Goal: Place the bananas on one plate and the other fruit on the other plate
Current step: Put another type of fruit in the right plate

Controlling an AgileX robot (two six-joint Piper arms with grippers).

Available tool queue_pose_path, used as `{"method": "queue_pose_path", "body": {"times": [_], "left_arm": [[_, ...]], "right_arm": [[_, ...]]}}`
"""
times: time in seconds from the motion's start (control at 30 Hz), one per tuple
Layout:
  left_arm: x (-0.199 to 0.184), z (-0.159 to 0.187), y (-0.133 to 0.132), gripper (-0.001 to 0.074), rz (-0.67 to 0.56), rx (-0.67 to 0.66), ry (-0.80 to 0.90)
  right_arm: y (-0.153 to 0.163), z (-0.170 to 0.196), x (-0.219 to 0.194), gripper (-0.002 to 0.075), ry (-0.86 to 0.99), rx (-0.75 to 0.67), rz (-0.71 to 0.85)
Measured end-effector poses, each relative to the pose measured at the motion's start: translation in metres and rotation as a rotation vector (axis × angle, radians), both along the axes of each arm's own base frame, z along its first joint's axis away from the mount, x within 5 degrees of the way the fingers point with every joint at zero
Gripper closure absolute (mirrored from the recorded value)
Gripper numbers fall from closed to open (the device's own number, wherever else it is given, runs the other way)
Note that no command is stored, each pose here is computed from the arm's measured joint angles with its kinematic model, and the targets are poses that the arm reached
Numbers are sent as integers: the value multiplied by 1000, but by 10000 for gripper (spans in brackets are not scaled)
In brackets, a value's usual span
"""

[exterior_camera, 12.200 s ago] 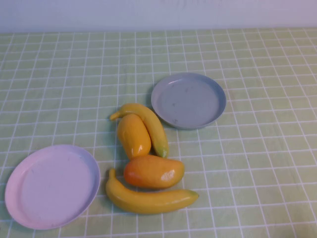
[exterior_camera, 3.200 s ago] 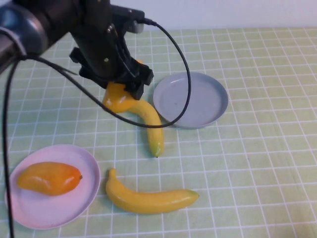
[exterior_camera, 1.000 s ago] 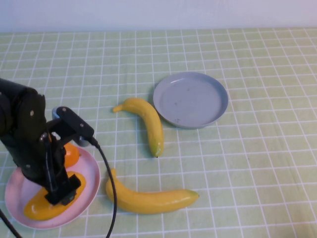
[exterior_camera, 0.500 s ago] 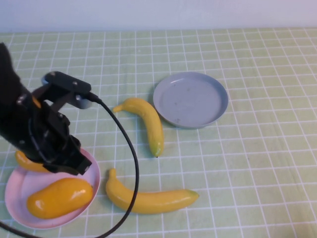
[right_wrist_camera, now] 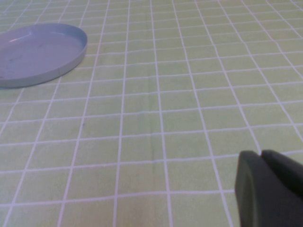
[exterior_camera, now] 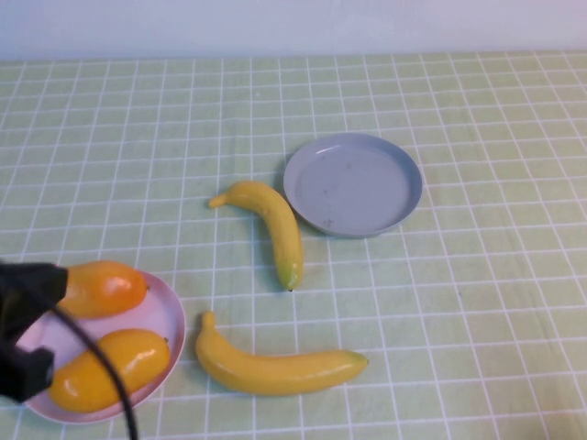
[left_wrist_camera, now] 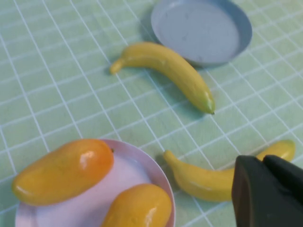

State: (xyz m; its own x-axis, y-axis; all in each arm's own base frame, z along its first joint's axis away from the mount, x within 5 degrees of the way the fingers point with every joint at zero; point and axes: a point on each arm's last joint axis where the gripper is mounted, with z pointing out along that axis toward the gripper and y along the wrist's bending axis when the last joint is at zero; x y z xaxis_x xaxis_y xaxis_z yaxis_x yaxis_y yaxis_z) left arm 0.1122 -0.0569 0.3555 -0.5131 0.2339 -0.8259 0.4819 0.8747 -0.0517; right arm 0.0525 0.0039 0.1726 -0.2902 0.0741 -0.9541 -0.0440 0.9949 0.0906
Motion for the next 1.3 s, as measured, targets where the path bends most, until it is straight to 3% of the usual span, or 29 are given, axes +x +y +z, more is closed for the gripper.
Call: {"method": "queue_pose_path", "body": {"times": [0.2,0.43,0.7,0.87,1.07,1.3], "left_arm": [[-28,-19,13,735,24,-33,-82],[-34,-23,14,735,34,-66,-101],[-38,-22,19,735,20,-74,-382],[-58,-40,29,736,42,-93,-507],[-82,-71,45,736,208,-84,-665],[-67,-110,50,736,376,-85,-642]], "right_arm": [[0,0,0,742,0,0,0],[0,0,0,742,0,0,0],[0,0,0,742,0,0,0],[0,0,0,741,0,0,0],[0,0,0,742,0,0,0],[0,0,0,742,1,0,0]]}}
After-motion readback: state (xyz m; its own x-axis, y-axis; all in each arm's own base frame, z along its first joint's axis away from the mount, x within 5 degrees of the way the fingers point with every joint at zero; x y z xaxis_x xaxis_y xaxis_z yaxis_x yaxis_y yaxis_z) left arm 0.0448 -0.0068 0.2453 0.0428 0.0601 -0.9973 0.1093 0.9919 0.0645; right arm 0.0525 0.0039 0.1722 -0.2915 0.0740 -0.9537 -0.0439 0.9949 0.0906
